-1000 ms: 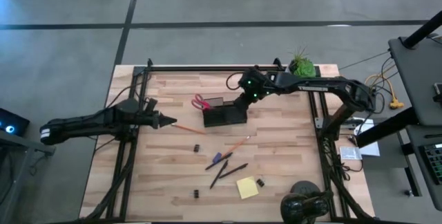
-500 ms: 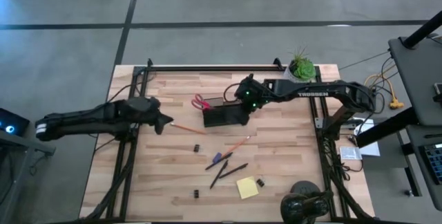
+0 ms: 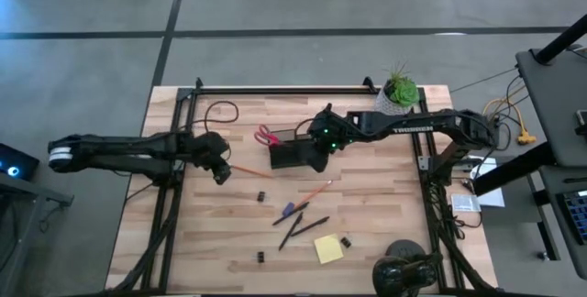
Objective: Pick and place office supplies into organizer
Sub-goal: Put the left pencil into the top left section of the desk organizer
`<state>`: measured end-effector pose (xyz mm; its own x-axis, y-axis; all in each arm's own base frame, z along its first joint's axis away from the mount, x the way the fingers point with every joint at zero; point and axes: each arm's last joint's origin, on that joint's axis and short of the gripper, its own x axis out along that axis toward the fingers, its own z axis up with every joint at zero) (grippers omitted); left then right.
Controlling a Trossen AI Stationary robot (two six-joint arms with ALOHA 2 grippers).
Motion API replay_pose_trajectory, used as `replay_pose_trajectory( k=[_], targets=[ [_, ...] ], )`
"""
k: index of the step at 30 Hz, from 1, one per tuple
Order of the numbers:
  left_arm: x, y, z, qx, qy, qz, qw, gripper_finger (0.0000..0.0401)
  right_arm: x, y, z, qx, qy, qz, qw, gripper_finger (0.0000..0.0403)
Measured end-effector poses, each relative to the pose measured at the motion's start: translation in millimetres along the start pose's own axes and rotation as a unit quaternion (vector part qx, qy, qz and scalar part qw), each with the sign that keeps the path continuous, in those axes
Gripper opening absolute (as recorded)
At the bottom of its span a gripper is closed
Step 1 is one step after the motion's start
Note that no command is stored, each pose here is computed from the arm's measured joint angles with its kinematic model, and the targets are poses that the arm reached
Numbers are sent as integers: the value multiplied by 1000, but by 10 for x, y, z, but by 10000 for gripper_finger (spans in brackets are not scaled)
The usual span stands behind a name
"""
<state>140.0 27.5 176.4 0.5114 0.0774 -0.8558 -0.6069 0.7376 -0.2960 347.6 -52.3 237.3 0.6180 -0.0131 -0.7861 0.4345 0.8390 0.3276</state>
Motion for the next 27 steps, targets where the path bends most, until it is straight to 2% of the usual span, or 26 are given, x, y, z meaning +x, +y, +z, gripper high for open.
replay_pose_trajectory(
  k=[4, 8, 15, 21, 24, 27],
  targets=[
    [-50, -48, 73, -33, -13, -9, 999, 6, 141, 22, 28, 65, -9, 24, 998, 53],
    [-168, -86, 127, -64, -32, -24, 997, 7, 339, 74, 2, 143, -3, 45, 989, 14],
    [-224, -68, 86, -104, -40, -43, 993, 1, 698, 340, -163, 264, 20, 86, 960, 9],
    [-227, -60, 74, -104, -42, -45, 993, 0, 929, 491, -300, 354, 25, 90, 931, 9],
    [-209, -60, 75, -99, -38, -41, 994, 0, 1041, 539, -347, 377, 21, 91, 921, 9],
    [-192, -62, 78, -86, -33, -38, 995, 0, 1133, 639, -291, 368, 13, 97, 925, 9]
  ],
)
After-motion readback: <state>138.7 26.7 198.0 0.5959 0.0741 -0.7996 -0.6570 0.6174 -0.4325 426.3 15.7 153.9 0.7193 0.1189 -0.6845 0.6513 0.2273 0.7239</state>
